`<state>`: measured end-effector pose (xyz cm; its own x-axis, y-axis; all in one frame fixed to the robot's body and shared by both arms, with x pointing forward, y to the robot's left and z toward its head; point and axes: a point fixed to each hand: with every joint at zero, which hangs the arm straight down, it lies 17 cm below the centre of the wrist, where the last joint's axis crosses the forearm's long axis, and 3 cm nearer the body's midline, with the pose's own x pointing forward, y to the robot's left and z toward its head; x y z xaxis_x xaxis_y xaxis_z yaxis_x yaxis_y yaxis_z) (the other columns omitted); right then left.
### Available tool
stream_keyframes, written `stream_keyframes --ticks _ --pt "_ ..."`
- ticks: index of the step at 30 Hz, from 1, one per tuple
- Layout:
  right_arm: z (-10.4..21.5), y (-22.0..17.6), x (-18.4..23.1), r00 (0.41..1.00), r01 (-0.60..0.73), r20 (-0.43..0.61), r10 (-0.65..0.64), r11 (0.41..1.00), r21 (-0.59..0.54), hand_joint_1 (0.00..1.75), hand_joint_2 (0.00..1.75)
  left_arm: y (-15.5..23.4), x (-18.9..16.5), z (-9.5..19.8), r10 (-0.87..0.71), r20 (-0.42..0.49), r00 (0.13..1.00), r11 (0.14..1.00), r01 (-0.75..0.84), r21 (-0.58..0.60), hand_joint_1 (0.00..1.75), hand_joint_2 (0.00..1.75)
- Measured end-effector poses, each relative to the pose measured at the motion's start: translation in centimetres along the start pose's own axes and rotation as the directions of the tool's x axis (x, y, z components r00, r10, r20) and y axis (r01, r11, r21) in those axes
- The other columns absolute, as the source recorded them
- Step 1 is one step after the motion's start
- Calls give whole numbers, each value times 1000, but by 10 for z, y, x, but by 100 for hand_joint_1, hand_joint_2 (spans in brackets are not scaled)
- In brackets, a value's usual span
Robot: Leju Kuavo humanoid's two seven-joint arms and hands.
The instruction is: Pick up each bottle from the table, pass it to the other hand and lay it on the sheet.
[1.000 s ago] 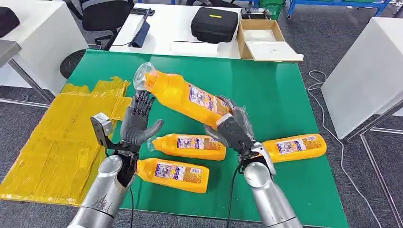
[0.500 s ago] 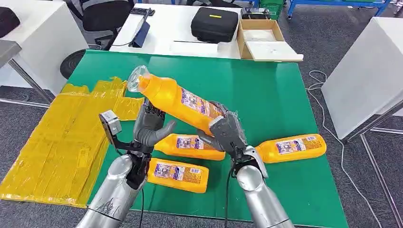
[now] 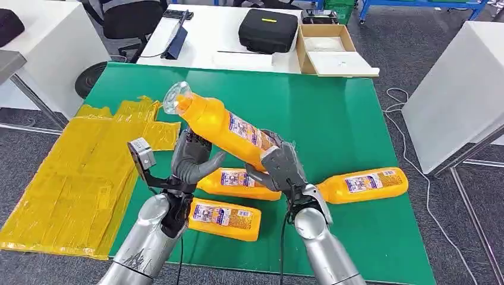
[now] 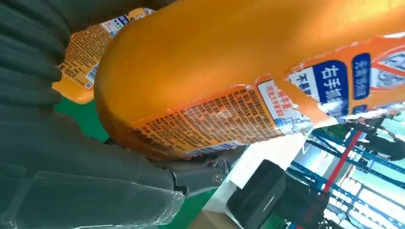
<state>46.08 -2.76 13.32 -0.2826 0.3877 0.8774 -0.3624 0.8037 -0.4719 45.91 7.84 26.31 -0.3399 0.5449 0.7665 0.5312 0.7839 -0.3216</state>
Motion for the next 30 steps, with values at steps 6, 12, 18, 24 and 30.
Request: stream_keyframes --ticks 6,12,18,24,30 --pt "-4 19 -4 999 -17 -31 18 999 29 171 175 -8 -1 -4 10 -3 1000 1000 -10 -10 0 175" --pt "-9 64 4 993 -100 -47 106 987 126 171 175 3 1 -9 -13 3 1000 999 13 31 0 175" --pt "-4 101 8 990 -122 -42 132 973 197 169 175 17 2 -7 -28 4 1000 997 28 70 0 175" --pt "2 125 13 988 -143 -21 153 957 253 164 175 37 3 4 -48 8 999 992 47 117 0 175" --pt "2 131 14 986 -158 -11 167 950 270 164 175 44 5 7 -53 11 999 990 51 133 0 175"
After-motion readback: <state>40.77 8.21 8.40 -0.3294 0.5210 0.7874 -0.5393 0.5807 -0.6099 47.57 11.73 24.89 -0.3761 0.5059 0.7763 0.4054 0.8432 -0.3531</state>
